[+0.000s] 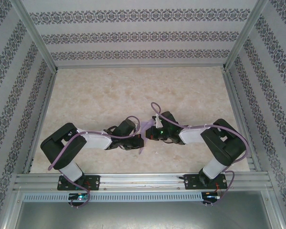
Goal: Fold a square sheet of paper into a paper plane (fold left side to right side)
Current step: Fold the wing for the fifth time at the center of the table.
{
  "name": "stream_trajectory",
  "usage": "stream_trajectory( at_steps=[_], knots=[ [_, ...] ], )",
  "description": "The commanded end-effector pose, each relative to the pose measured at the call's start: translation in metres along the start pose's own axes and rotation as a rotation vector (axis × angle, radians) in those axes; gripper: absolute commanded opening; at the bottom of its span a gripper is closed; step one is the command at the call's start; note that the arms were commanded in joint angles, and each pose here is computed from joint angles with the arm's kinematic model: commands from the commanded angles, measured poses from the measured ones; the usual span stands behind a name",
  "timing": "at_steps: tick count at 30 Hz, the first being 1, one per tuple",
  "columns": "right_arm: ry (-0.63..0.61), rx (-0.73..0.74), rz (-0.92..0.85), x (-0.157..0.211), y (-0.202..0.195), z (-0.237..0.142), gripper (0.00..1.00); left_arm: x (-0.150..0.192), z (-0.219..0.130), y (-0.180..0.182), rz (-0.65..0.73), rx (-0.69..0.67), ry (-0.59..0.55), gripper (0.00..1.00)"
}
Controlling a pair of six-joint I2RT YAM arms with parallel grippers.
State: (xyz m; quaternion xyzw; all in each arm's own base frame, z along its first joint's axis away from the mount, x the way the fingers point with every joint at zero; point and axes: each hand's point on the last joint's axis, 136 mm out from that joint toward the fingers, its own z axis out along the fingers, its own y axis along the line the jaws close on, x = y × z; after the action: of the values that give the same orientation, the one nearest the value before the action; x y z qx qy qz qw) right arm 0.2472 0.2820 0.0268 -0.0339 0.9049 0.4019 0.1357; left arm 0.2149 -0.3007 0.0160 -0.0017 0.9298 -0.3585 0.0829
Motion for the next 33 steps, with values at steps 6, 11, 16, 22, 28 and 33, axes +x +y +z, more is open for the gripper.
stream_trajectory(
  at_steps=[6,11,16,22,28,33],
  knots=[
    [-0.032,0.023,-0.032,-0.017,-0.003,0.008,0.00,0.034,0.000,0.064,-0.036,-0.243,0.086,0.00],
    [-0.035,0.060,-0.013,-0.021,-0.019,0.008,0.00,0.035,0.000,0.067,-0.039,-0.254,0.087,0.00],
    [-0.037,0.093,-0.009,-0.026,-0.029,0.006,0.00,0.036,-0.001,0.071,-0.042,-0.266,0.086,0.00],
    [-0.044,0.111,0.009,-0.034,-0.039,0.003,0.00,0.037,-0.002,0.075,-0.046,-0.281,0.085,0.00],
    [-0.057,0.124,0.024,-0.047,-0.048,-0.001,0.00,0.039,-0.002,0.077,-0.049,-0.282,0.086,0.00],
    [-0.073,0.146,0.046,-0.059,-0.060,-0.006,0.00,0.039,-0.002,0.077,-0.051,-0.283,0.083,0.00]
  ],
)
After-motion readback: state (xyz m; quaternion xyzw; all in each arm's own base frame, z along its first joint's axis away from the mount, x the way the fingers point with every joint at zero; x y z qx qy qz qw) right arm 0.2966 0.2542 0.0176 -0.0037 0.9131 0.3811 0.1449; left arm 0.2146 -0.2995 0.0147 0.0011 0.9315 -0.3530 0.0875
